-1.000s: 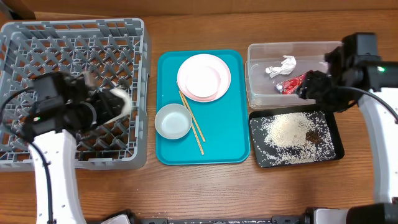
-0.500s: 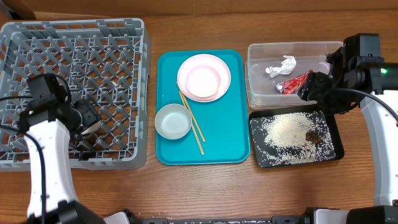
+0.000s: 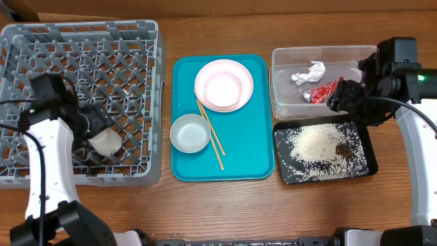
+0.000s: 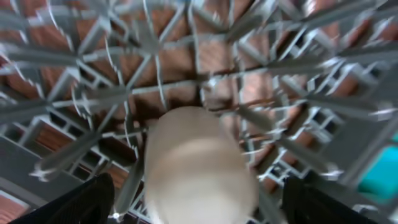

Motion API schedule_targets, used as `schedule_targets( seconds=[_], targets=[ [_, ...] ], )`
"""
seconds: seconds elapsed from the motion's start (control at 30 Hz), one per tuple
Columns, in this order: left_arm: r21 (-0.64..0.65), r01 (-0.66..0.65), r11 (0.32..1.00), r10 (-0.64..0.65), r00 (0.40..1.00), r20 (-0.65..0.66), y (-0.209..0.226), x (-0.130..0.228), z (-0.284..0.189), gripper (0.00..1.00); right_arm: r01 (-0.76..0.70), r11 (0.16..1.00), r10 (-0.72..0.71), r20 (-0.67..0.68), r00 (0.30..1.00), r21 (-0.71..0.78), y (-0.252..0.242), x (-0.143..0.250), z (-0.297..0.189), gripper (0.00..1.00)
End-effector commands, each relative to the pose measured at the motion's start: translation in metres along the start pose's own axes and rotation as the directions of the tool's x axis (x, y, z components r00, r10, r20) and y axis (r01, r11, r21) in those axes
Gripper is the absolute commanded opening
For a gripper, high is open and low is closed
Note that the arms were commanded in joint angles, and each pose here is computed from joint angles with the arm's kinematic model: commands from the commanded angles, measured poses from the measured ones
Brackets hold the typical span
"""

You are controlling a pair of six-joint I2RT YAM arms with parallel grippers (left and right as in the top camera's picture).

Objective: Sort waste into correct bins and load items into the dishwasher
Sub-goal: 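Place the white cup upside down in the dish rack with the left gripper, then move the left gripper to the white bowl on the teal tray and grasp it, then carry the white bowl into the dish rack with the left gripper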

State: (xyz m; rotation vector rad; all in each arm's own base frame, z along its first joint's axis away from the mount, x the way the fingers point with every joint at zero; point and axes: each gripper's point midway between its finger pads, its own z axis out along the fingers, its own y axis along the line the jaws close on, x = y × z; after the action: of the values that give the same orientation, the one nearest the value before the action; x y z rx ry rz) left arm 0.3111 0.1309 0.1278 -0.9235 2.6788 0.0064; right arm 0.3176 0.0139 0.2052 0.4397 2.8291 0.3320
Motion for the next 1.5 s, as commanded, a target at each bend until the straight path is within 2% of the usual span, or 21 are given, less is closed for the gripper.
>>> schedule_targets(
  seconds=[0.0,0.13,0.2,0.37,0.47,0.57,0.73,0.93,1.07,1.13,1.2,1.37,1.47],
  targets=[
    [0.052,-0.022,0.998,0.016,0.994,0.111,-0.012,-0.025,-0.039,0.88,0.005,1.000,-0.005,0.029,1.000,-0.001,0.001,-0.005,-0.007,0.67],
    [0.087,-0.040,0.995,0.029,0.993,0.118,-0.022,-0.021,-0.050,0.89,0.005,1.000,-0.005,0.029,1.000,-0.001,0.001,-0.005,-0.007,0.67],
    [0.188,-0.085,0.979,0.076,0.996,0.051,-0.050,0.000,-0.052,0.85,0.005,1.000,-0.005,0.027,1.000,-0.001,0.001,-0.005,-0.007,0.67],
    [0.271,-0.277,0.922,0.278,0.960,0.034,-0.113,0.036,-0.055,0.85,0.001,1.000,-0.002,0.023,1.000,0.017,-0.002,-0.003,-0.008,0.71],
    [0.272,-0.424,0.864,0.422,0.904,0.067,-0.154,0.061,-0.055,0.85,-0.002,0.999,0.001,0.020,1.000,0.052,-0.008,-0.002,-0.008,0.74],
    [0.212,-0.554,0.805,0.549,0.831,0.088,-0.184,0.086,-0.049,0.84,-0.005,0.998,0.004,0.009,1.000,0.061,-0.010,0.001,-0.008,0.75],
    [0.198,-0.703,0.683,0.712,0.701,0.030,-0.225,0.143,-0.023,0.83,-0.005,0.998,0.005,0.005,1.000,0.061,-0.010,0.002,-0.008,0.75],
    [0.175,-0.773,0.609,0.793,0.601,-0.103,-0.238,0.190,0.029,0.71,-0.005,0.998,0.006,-0.002,1.000,0.063,-0.011,0.004,-0.008,0.75],
    [0.157,-0.785,0.599,0.798,0.570,-0.195,-0.233,0.208,0.062,0.40,-0.006,0.998,0.006,-0.002,1.000,0.062,-0.011,0.004,-0.008,0.75],
    [0.153,-0.786,0.599,0.798,0.567,-0.207,-0.232,0.209,0.066,0.20,-0.006,0.998,0.006,-0.003,1.000,0.062,-0.011,0.004,-0.008,0.75],
    [0.154,-0.785,0.600,0.797,0.570,-0.201,-0.233,0.208,0.065,0.06,-0.006,0.998,0.006,-0.003,1.000,0.062,-0.011,0.004,-0.008,0.75],
    [0.159,-0.776,0.610,0.792,0.590,-0.157,-0.243,0.193,0.046,0.04,-0.006,0.998,0.007,-0.004,1.000,0.063,-0.011,0.004,-0.008,0.75],
    [0.164,-0.767,0.621,0.784,0.607,-0.129,-0.248,0.175,0.019,0.04,-0.006,0.998,0.007,-0.006,1.000,0.063,-0.011,0.005,-0.008,0.75]
  ],
)
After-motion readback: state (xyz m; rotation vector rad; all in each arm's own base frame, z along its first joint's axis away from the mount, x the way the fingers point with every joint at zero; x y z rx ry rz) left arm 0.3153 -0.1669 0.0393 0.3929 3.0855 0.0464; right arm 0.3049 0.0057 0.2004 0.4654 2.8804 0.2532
